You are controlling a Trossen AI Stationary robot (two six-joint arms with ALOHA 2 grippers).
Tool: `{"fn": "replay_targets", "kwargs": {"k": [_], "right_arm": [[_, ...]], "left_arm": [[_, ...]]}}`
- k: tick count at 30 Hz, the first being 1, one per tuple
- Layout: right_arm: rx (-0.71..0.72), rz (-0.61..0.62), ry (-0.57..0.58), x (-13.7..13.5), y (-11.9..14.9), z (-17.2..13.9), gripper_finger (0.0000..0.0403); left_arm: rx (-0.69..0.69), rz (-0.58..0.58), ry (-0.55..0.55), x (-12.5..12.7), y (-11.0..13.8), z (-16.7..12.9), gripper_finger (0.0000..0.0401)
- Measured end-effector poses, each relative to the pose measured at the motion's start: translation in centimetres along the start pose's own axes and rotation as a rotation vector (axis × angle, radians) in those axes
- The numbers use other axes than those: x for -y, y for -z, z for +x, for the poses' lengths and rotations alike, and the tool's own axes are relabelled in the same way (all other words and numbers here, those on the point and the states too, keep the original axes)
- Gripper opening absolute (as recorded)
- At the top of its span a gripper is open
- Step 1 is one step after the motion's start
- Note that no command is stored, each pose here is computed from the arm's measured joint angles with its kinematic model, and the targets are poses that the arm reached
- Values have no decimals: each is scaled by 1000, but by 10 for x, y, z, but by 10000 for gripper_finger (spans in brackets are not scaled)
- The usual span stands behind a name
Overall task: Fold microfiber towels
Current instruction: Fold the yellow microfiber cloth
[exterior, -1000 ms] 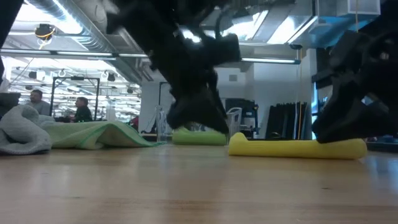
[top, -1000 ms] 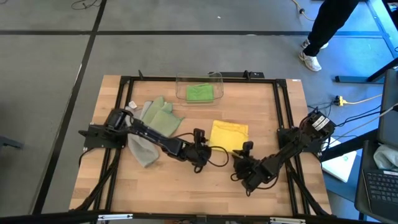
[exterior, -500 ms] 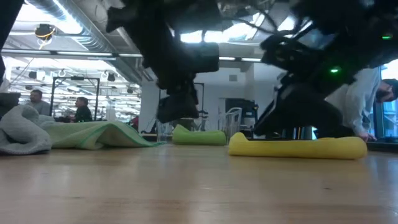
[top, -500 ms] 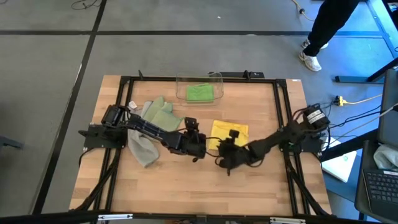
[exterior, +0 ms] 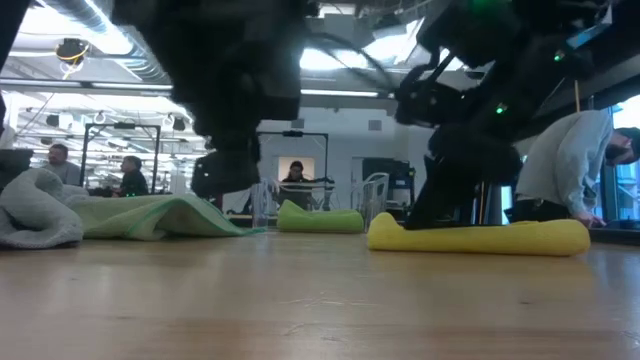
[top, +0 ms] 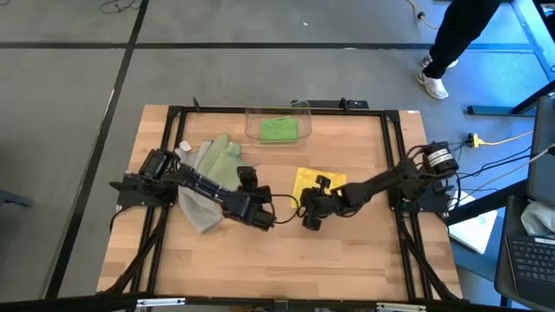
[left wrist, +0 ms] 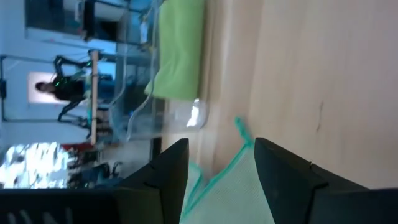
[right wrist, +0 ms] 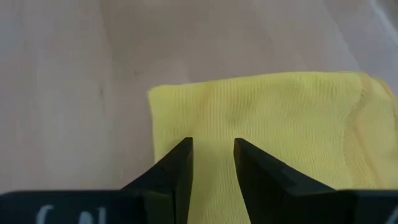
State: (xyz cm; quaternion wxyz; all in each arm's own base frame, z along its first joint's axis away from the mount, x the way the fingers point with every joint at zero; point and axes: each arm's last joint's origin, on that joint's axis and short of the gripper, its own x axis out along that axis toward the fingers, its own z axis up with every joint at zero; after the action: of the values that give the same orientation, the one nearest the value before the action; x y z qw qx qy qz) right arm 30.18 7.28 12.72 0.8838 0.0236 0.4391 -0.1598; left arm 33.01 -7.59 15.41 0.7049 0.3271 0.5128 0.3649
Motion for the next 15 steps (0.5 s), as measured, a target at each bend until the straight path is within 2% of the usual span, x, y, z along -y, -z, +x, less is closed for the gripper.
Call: {"fn": "replay_targets", "kwargs": {"k": [6, 11, 15], "right_arm": [[-2, 0, 9, 5, -2, 4, 120], [-59, 19, -108, 0, 2, 9, 120], [-126, 6, -125, -10, 12, 13, 120]], "left_arm": [[-2, -39, 8, 3, 5, -8, 176], [-6, -56, 31, 4, 4, -8, 176], [-8, -76, 32, 3, 2, -5, 176]]}}
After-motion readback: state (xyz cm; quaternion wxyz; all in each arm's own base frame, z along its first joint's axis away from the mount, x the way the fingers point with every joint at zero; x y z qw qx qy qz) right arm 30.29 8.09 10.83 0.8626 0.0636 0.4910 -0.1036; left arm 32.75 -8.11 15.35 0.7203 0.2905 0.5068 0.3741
